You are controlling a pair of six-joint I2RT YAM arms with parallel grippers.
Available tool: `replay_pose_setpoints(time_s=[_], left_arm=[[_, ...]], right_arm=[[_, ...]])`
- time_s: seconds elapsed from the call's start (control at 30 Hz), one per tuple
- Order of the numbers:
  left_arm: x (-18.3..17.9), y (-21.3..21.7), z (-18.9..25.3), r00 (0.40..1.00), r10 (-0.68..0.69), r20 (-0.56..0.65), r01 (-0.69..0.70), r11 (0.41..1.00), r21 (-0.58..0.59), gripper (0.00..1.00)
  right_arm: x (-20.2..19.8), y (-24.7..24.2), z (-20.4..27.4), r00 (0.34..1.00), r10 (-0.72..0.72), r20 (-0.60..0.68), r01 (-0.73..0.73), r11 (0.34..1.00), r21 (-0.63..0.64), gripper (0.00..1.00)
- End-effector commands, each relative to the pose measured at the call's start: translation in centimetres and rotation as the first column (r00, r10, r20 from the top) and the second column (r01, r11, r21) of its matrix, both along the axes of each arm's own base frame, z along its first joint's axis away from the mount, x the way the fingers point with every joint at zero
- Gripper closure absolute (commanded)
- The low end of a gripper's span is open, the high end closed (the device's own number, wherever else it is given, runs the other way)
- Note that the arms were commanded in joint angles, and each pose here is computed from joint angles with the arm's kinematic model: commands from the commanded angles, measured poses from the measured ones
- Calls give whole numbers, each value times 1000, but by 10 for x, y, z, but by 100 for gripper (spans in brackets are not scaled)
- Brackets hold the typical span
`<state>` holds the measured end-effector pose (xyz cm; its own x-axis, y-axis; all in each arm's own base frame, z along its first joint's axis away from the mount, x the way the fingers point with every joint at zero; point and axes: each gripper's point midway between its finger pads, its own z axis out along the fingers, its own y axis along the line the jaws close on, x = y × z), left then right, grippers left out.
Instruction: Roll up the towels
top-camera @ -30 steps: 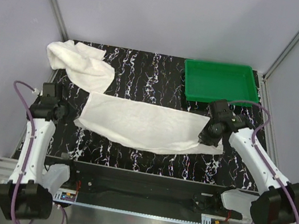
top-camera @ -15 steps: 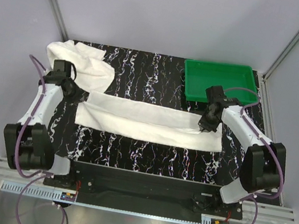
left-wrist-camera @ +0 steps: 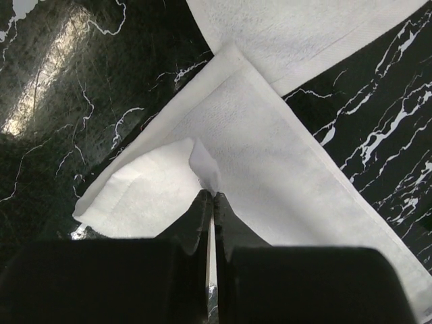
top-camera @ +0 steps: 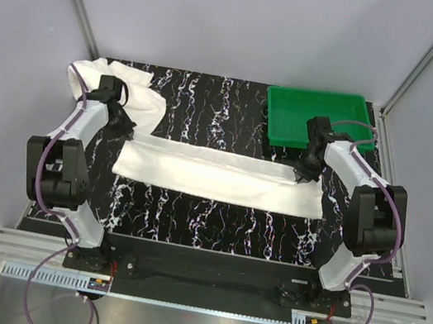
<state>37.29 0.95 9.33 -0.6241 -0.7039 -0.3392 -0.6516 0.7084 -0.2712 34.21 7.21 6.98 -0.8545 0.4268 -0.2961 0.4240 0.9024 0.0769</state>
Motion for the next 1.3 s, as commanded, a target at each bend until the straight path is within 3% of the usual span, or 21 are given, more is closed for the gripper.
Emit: replay_pose_setpoints(time_s=[0.0,0.2,0.3,0.33,0.43,0.47,0.57,0.6,0.7,0.87,0.97,1.0,1.1,1.13,1.27], left_arm=[[25,11,11,998,12,57,-16,998,57,100],[35,21,-3,998,58,10,-58,994,93,100],[42,23,-11,997,76,-10,-75,992,99,100],[46,23,-10,997,78,-8,-77,992,97,99],[50,20,-21,998,53,-37,-50,996,78,75],[52,19,-22,999,36,-39,-33,997,71,58],[52,19,-11,999,33,-12,-32,997,73,35],[51,21,-6,999,35,3,-35,996,82,22],[49,31,22,997,56,61,-64,989,137,12],[38,37,61,992,45,119,-66,982,179,11],[21,29,73,988,13,156,-43,982,185,12],[9,24,62,991,0,136,-24,984,175,12],[-7,9,68,982,-49,181,22,988,150,13],[-19,3,65,982,-69,178,45,990,134,13],[-40,-8,55,975,-134,178,111,985,131,14]], right_arm=[[20,-5,-1,999,23,22,-23,999,-30,100],[40,-13,-14,1000,26,-6,-26,998,-50,98],[52,-18,-18,999,38,-17,-39,997,-71,70],[53,-22,-18,999,37,-23,-39,995,-95,41],[62,-36,-7,1000,29,-11,-30,985,-170,18],[67,-40,5,1000,22,18,-18,981,-193,13],[67,-53,40,995,10,97,13,971,-241,12],[65,-50,49,993,15,119,13,973,-232,12],[53,-38,73,977,41,209,-10,990,-144,12],[16,-20,72,960,62,272,-59,998,-19,14],[-7,-16,55,964,68,256,-75,997,18,21],[-6,-7,55,954,81,288,-103,993,63,30],[-13,7,40,951,108,291,-150,980,128,41],[-10,8,38,953,105,284,-147,980,132,51],[-3,10,5,978,122,166,-146,980,136,70]])
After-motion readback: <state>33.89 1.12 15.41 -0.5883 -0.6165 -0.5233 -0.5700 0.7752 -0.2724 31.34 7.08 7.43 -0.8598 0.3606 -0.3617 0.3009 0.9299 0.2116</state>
